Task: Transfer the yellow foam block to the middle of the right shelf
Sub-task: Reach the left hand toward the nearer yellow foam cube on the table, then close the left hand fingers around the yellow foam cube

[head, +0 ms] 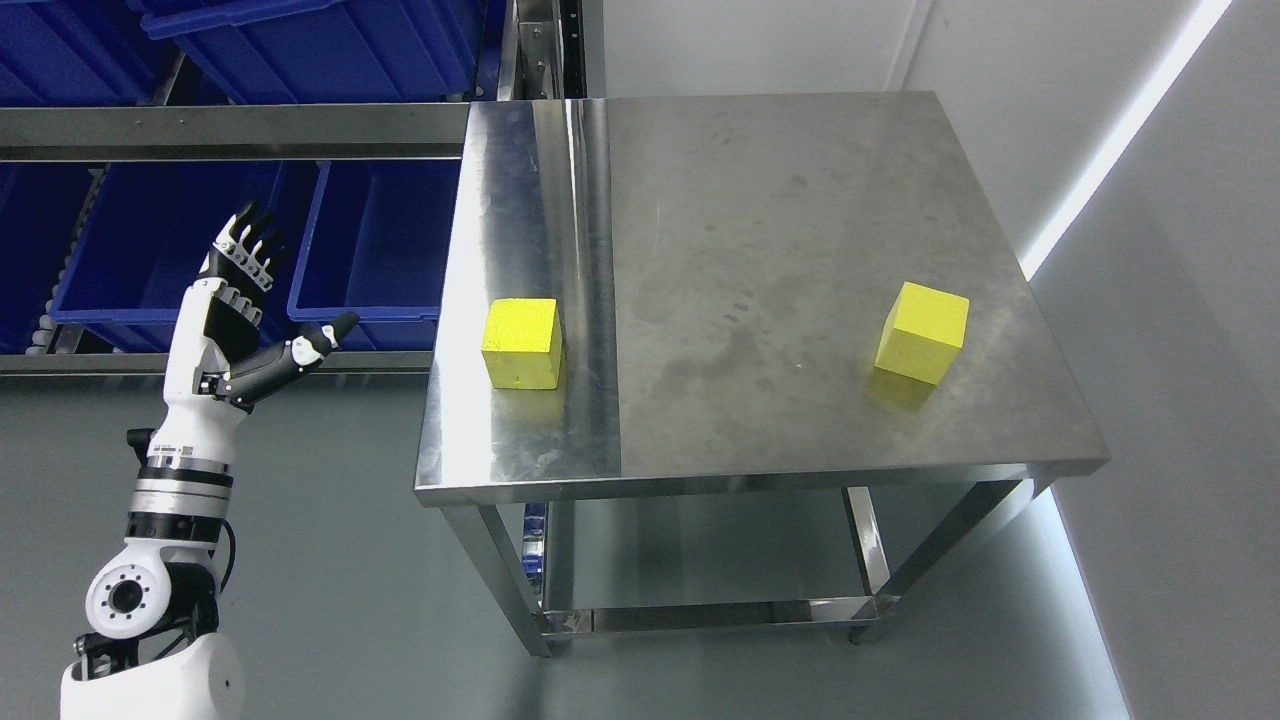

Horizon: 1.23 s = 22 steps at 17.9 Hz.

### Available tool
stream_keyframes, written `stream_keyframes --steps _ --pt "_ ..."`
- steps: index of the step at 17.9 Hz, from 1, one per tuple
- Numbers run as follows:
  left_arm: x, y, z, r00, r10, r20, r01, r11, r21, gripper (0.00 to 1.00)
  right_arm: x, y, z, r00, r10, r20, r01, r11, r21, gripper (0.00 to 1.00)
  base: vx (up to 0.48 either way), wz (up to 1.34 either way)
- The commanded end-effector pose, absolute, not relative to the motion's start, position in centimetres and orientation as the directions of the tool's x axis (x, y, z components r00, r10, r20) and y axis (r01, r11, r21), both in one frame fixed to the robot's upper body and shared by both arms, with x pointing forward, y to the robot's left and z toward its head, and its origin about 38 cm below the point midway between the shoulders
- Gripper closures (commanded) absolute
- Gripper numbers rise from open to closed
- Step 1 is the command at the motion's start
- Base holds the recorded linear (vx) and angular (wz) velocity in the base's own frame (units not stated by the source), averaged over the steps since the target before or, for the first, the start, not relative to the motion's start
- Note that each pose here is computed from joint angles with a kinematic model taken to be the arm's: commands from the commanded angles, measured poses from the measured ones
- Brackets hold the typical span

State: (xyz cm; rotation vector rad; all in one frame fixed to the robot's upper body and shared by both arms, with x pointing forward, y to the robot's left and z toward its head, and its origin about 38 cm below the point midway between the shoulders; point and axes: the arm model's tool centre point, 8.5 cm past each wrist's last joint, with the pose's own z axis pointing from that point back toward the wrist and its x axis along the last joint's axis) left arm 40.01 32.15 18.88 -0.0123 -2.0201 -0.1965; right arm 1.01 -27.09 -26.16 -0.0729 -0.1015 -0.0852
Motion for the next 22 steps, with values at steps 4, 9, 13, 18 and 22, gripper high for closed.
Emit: stream_keyframes --steps 4,9,13,18,22 --pt "40.5 27.3 19.5 -0.479 -0.084 0.874 0.363 0.887 0.284 0.05 1.8 -28.3 -26.0 0.989 -0.078 0.127 0.090 0.992 -0.086 0.00 0.000 0.00" --pt "41.5 23.4 18.3 -0.379 -0.048 0.924 0.497 0.832 0.247 0.06 1.8 -28.3 -26.0 0.989 -0.079 0.126 0.090 0.992 -0.086 0.00 0.000 0.00" --pt "42.9 23.2 18.1 -0.342 -0.050 0.938 0.508 0.831 0.229 0.06 1.7 -28.3 -26.0 0.989 -0.079 0.126 0.090 0.992 -0.086 0.00 0.000 0.00" --pt "43.4 21.7 16.0 -0.286 -0.133 0.949 0.543 0.793 0.275 0.06 1.8 -28.3 -26.0 0.989 -0.079 0.126 0.090 0.992 -0.086 0.00 0.000 0.00" --pt "43.6 23.2 14.9 -0.192 -0.188 0.963 0.546 0.795 0.264 0.06 1.8 -28.3 -26.0 0.989 -0.079 0.126 0.090 0.992 -0.086 0.00 0.000 0.00"
